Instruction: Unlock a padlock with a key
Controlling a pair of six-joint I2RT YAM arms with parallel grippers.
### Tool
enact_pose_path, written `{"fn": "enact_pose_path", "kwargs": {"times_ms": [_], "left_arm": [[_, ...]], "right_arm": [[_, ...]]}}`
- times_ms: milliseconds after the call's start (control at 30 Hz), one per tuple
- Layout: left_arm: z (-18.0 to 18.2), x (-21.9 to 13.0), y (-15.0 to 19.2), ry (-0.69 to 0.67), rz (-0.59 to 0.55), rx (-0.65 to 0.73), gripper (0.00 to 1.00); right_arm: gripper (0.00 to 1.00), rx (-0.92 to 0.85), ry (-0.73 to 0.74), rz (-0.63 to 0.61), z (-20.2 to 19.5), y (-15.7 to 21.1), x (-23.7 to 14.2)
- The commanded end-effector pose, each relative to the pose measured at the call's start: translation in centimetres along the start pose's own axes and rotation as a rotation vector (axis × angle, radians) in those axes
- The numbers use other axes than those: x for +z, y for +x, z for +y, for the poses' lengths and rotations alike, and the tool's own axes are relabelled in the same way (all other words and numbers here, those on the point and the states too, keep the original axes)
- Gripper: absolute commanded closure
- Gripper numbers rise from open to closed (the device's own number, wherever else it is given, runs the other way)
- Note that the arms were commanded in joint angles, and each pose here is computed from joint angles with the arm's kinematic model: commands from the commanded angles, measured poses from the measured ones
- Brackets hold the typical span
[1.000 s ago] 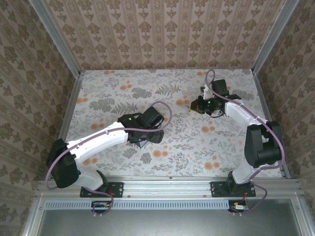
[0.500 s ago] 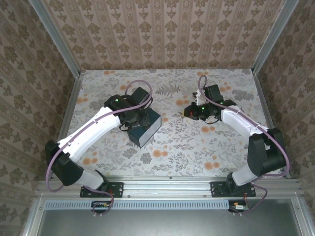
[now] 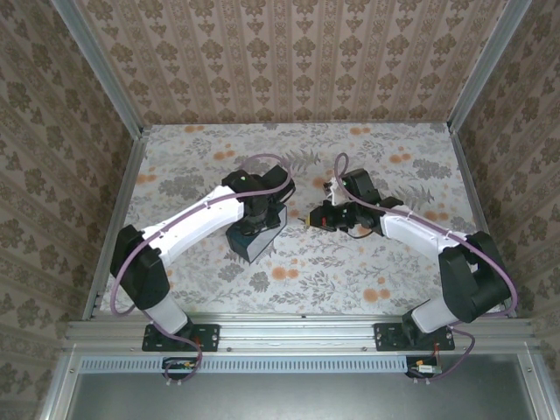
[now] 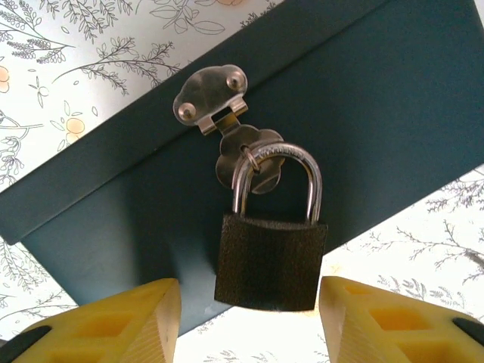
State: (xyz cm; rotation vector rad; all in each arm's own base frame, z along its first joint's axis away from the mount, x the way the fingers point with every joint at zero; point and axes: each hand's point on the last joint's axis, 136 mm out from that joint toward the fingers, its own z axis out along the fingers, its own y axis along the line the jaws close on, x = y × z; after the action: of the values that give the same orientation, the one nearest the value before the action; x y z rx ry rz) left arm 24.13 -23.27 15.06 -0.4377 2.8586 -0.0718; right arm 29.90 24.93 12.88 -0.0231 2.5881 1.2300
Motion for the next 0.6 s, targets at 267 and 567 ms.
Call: {"fn": "enact_pose_path", "kwargs": {"times_ms": [267, 567], "left_arm": [[0.3, 0.7, -1.1, 0.021, 0.037, -0.036, 0.55], [-1.4, 0.6, -0.4, 0.135, 0.118, -0.078, 0.52]], "right_arm": [[1.00, -0.010, -0.107, 0.031, 3.1, 2.0, 0.6], [1.00, 0.025, -0.149, 0.033, 4.4, 2.8, 0.6]]}}
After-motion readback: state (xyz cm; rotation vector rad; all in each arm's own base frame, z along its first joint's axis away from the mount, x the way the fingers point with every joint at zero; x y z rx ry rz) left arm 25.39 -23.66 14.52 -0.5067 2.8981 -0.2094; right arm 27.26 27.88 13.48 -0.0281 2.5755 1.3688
